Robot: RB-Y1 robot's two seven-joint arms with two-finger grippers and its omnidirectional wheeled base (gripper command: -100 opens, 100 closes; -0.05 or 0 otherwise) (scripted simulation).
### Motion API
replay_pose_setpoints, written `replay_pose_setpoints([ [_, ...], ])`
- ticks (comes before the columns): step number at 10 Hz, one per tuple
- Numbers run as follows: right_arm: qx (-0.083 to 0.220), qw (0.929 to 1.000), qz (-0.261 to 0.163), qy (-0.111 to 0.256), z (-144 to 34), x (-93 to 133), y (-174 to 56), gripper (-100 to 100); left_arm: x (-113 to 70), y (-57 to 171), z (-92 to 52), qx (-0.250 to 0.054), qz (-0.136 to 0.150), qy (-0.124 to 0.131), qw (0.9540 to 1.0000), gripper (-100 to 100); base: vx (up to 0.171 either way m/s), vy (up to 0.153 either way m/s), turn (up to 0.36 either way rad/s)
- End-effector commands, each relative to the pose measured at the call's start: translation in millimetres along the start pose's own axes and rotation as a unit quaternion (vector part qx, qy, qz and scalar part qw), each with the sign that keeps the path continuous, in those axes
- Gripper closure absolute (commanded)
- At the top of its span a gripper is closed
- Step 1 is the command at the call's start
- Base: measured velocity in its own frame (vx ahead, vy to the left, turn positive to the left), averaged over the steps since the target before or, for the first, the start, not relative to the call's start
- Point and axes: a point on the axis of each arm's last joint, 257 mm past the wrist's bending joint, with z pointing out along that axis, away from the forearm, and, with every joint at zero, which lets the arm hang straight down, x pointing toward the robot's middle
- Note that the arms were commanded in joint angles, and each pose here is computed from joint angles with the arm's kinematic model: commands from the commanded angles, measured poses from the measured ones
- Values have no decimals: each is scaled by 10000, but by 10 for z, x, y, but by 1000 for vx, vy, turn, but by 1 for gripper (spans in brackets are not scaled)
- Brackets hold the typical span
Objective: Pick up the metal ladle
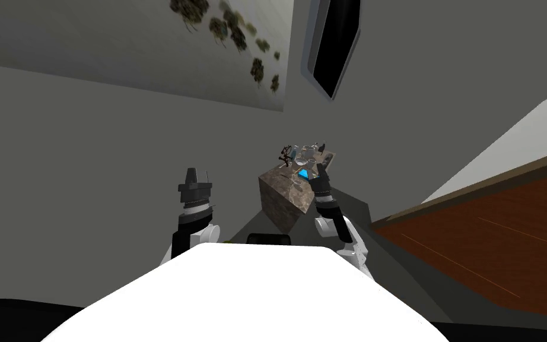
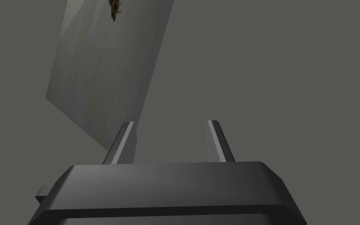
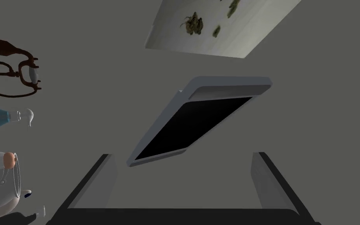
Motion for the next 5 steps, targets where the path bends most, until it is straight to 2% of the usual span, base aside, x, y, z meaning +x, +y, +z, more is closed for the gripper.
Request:
replay_pose_setpoints([
  [1,6,10000,-8,30,3,15,-8,-100,0,0,0,0,0,0,10000,0,7,11,-22],
  [3,6,10000,-8,30,3,15,-8,-100,0,0,0,0,0,0,10000,0,1,16,43],
  [4,30,9997,-68,249,35,82,-56,-100,0,0,0,0,0,0,10000,0,-4,29,186],
  [5,30,9997,-68,249,35,82,-56,-100,0,0,0,0,-1,0,10000,0,27,25,227],
])
